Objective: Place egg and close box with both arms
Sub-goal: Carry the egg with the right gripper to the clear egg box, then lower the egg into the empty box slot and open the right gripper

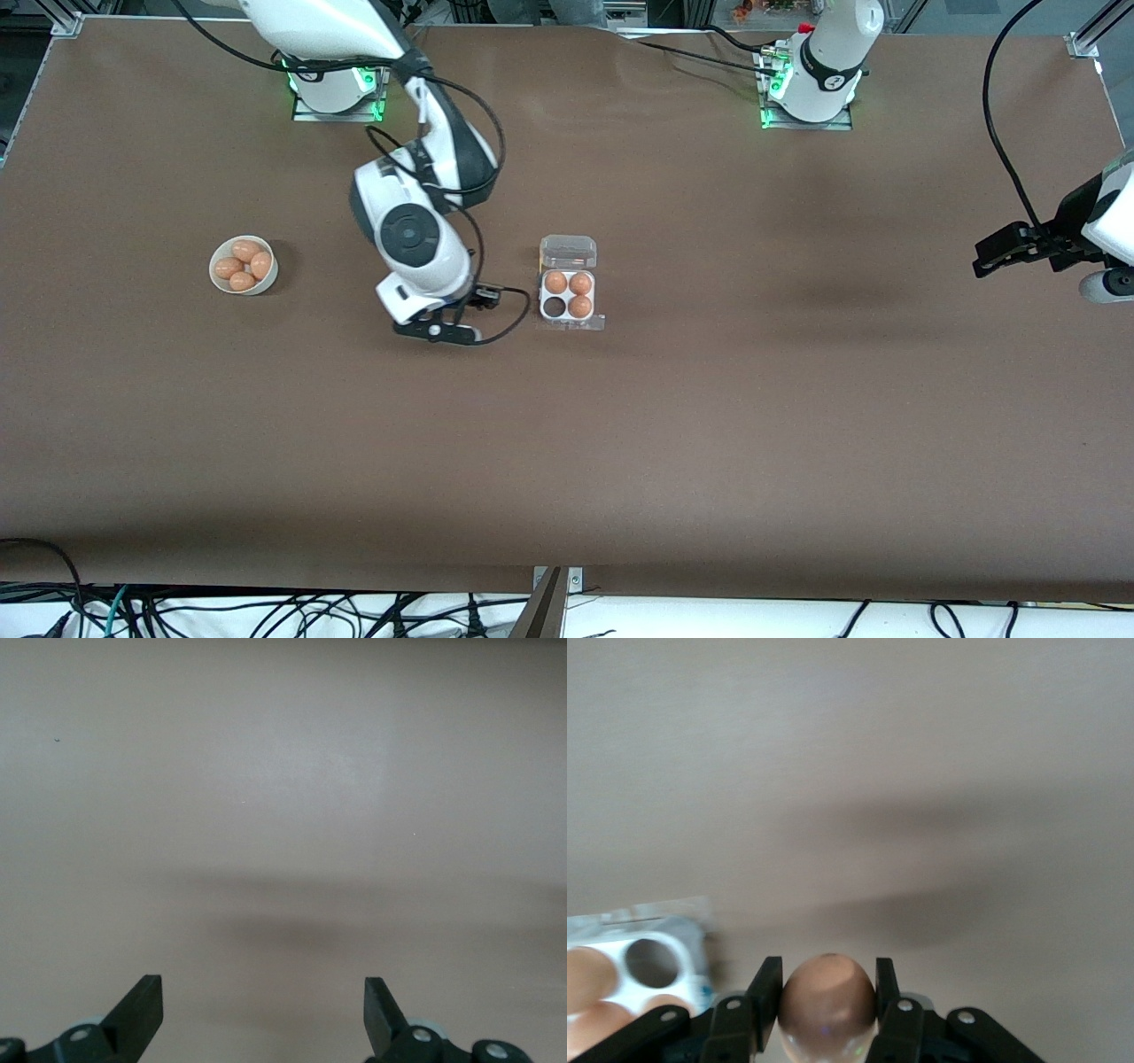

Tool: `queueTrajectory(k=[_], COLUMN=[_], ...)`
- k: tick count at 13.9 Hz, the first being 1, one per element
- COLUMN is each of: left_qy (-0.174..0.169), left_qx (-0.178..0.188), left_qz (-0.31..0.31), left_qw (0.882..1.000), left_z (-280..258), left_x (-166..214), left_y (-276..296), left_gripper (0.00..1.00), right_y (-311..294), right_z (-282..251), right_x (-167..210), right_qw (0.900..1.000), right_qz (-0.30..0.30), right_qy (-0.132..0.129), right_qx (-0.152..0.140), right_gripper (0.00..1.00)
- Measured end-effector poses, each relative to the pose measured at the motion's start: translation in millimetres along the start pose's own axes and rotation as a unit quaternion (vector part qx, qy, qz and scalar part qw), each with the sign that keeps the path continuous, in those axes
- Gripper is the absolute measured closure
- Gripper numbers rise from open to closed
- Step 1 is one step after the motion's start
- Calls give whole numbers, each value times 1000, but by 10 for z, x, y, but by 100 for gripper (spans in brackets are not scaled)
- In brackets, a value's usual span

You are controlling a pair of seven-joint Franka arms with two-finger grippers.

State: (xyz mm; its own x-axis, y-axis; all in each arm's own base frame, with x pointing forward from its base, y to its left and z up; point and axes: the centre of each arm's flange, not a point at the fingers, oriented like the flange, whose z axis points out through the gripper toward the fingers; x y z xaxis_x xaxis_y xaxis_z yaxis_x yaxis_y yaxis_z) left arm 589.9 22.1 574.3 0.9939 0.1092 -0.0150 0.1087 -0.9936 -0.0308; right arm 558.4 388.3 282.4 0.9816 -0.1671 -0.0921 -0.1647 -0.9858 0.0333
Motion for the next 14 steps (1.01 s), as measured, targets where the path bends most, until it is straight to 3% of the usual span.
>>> queueTrajectory(k=[5, 9, 14], left_qy=[-2, -2, -2], left_qx=[0, 0, 0], left_qz=[0, 0, 0], left_qw=[1000, 1000, 1000], left_z=[5, 8, 10], left_x=[-2, -2, -1], left_y=[0, 0, 0], left_gripper=[0, 0, 0], right_y=[-607, -827, -946], right_z=[58, 196, 356], right_x=[-203, -275, -371], right_qw=[999, 997, 996], right_qz=[24, 48, 49], right_qy=[-5, 10, 12], right_qx=[36, 66, 68], right_gripper=[53, 53, 53])
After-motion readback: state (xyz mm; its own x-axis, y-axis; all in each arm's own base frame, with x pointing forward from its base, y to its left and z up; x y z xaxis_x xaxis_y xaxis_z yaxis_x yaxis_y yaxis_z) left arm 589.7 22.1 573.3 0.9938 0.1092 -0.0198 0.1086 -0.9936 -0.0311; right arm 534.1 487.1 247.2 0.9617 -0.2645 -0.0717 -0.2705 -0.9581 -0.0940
